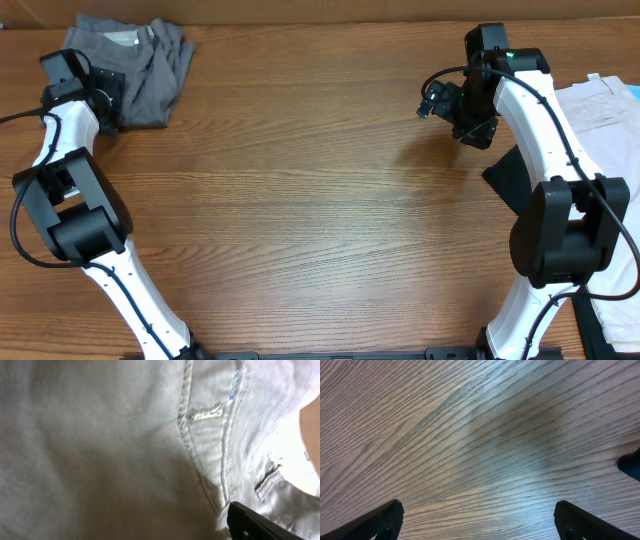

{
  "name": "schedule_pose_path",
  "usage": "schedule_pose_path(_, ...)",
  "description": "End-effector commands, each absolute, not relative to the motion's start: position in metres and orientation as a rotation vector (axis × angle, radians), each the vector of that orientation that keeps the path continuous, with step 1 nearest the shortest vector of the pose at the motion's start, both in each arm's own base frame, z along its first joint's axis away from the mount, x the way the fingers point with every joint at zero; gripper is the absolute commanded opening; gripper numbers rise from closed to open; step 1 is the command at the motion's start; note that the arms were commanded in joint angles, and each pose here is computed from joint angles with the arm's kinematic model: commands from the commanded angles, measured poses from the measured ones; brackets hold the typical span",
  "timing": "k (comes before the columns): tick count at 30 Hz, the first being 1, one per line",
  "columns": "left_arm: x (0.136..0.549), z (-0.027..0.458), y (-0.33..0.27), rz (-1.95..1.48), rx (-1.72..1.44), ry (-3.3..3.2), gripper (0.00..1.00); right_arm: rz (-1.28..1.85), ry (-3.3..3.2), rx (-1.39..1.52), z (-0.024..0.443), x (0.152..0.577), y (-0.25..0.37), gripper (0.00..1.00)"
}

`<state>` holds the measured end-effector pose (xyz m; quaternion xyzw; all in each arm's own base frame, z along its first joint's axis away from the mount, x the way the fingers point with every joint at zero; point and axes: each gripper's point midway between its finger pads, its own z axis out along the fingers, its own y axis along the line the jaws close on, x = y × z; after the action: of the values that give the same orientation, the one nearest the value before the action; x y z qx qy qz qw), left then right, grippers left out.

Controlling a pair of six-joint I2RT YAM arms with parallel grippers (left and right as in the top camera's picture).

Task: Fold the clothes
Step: 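Grasp the folded shorts with the left gripper and carry them to the top-left corner, then release the shorts at the top-left corner with the left gripper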

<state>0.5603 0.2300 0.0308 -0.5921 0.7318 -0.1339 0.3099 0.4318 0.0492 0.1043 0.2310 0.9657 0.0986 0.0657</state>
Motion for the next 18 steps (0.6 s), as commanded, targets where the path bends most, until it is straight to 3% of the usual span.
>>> schedule_pose_path(1, 0.557, 0.009, 0.235, -0.262, -1.492, 1.992, 0.89, 0.309, 2.885, 0.68, 0.114, 0.437, 0.051, 1.0)
schedule_pose_path(18, 0.585, 0.016, 0.186, -0.339, -1.374, 2.03, 0.95, 0.309, 2.884, 0.68, 0.114, 0.437, 0.051, 1.0)
